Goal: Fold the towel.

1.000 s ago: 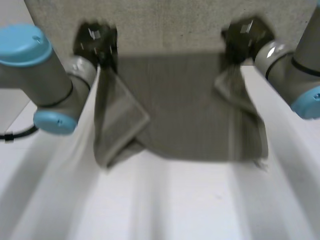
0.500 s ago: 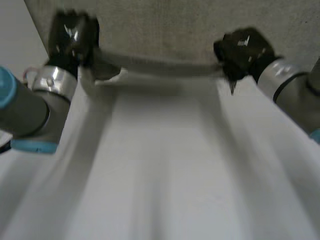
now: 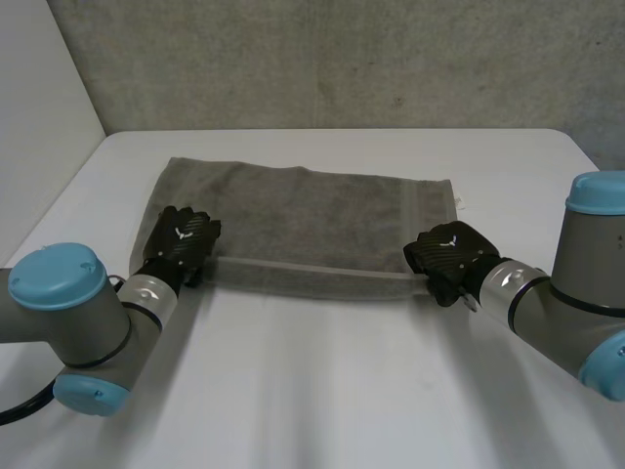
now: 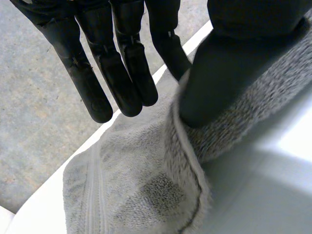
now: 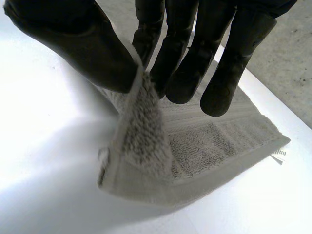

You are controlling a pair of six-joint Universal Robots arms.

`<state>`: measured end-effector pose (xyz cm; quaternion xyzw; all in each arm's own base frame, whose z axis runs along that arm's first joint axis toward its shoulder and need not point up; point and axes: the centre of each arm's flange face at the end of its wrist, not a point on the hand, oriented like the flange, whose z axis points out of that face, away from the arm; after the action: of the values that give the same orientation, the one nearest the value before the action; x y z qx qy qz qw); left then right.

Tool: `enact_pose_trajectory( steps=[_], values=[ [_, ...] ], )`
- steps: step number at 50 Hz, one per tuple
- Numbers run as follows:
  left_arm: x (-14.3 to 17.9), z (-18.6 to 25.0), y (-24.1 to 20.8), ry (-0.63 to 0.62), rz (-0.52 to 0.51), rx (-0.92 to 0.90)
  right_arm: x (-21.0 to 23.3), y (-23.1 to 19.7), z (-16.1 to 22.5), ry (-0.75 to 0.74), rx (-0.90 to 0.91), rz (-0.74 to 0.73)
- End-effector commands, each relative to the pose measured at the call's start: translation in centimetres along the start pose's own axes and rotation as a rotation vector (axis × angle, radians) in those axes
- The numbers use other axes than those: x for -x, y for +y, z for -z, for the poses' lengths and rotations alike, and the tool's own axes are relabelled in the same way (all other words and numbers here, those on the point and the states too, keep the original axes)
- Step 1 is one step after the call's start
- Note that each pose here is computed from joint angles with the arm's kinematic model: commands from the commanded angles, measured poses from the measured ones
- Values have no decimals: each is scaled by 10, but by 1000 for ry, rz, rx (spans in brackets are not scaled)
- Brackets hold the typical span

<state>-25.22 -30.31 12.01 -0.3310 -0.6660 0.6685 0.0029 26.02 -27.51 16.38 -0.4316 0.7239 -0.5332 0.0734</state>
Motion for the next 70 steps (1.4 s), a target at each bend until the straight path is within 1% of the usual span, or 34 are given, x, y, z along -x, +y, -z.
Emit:
enact_pose_trajectory(
  steps=[1,6,13,23,32,39,50,70],
  values=[
    [10,-5,-1,-45,-3,-24,-7,-1,6,37,-25,-6],
    [15,-6,2,-77,-2,-13,-14,1,5,58,-29,-15],
    [15,-6,16,-84,4,30,-25,1,3,85,-30,-20],
    [26,-6,23,-106,10,58,-36,1,3,113,-30,-27],
    [40,0,19,-105,26,86,-35,5,1,106,-20,-33],
    [51,-2,26,-87,38,100,-37,6,0,111,-20,-34],
    [56,-9,35,-91,44,112,-41,6,-1,119,-22,-80],
    [77,-12,33,-147,49,100,-46,5,-1,136,-24,-84]
  ],
)
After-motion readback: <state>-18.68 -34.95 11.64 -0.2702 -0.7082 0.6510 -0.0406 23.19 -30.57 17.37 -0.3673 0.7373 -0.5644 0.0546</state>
